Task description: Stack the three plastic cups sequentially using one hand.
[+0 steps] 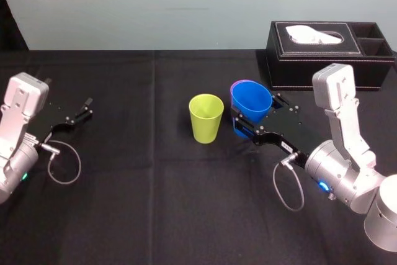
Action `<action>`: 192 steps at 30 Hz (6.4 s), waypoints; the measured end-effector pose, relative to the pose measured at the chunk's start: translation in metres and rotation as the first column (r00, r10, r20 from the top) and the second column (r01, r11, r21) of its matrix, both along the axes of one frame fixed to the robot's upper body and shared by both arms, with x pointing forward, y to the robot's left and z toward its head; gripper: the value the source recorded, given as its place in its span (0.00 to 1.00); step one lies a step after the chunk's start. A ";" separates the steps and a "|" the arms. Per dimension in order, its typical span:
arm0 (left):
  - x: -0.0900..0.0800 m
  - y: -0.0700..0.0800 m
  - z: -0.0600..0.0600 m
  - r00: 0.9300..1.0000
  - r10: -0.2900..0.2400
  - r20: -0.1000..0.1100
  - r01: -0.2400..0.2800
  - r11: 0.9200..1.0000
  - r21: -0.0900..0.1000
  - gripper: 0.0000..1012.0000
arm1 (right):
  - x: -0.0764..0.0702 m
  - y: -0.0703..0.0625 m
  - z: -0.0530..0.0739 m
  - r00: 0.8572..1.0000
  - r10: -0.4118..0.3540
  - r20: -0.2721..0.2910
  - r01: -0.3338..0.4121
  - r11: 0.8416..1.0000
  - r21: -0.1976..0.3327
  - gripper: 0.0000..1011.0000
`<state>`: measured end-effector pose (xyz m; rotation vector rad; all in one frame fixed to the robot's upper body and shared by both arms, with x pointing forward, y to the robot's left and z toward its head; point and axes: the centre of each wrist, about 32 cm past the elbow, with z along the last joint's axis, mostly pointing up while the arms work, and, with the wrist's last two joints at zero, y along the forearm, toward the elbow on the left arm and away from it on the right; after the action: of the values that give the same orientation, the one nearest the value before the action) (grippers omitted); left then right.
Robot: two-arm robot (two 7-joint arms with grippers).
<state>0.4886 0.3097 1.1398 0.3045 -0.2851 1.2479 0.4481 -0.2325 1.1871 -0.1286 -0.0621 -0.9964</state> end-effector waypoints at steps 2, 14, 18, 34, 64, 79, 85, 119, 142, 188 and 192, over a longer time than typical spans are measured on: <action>0.000 0.000 0.000 1.000 0.000 0.000 0.000 1.000 0.000 1.00 | 0.000 0.000 0.001 1.000 0.000 0.001 0.000 1.000 0.001 0.72; 0.000 0.000 0.000 1.000 0.000 0.000 0.000 1.000 0.000 1.00 | 0.002 0.001 0.008 1.000 0.003 0.002 -0.003 1.000 0.002 0.72; 0.000 0.000 0.000 1.000 0.000 0.000 0.000 1.000 0.000 1.00 | 0.003 0.001 0.009 1.000 0.001 0.004 -0.001 1.000 0.001 0.72; 0.000 0.000 0.000 1.000 0.000 0.000 0.000 1.000 0.000 1.00 | 0.012 0.003 0.013 1.000 -0.011 0.013 0.011 1.000 0.000 0.72; 0.000 0.000 0.000 1.000 0.000 0.000 0.000 1.000 0.000 1.00 | 0.034 0.005 0.018 0.999 -0.037 0.020 0.037 0.999 -0.006 0.72; 0.000 0.000 0.000 1.000 0.000 0.000 0.000 1.000 0.000 1.00 | 0.044 0.004 0.021 0.999 -0.052 0.012 0.052 0.999 -0.006 0.72; 0.000 0.000 0.000 1.000 0.000 0.000 0.000 1.000 0.000 1.00 | 0.048 0.004 0.022 0.998 -0.057 0.003 0.057 0.998 -0.001 0.72; 0.000 0.000 0.000 1.000 0.000 0.000 0.000 1.000 0.000 1.00 | 0.067 0.006 0.024 0.995 -0.100 -0.009 0.100 0.995 0.004 0.72; 0.000 0.000 0.000 1.000 0.000 0.000 0.000 1.000 0.000 1.00 | 0.075 0.010 0.018 0.993 -0.115 -0.014 0.115 0.993 0.005 0.72; 0.000 0.000 0.000 1.000 0.000 0.000 0.000 1.000 0.000 1.00 | 0.091 0.012 0.003 0.993 -0.114 -0.027 0.114 0.994 0.001 0.72; 0.000 0.000 0.000 1.000 0.000 0.000 0.000 1.000 0.000 1.00 | 0.090 0.012 0.002 0.993 -0.111 -0.029 0.112 0.994 0.001 0.72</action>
<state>0.4886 0.3097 1.1398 0.3045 -0.2851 1.2479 0.5378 -0.2208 1.1894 -0.1456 -0.0272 -1.1058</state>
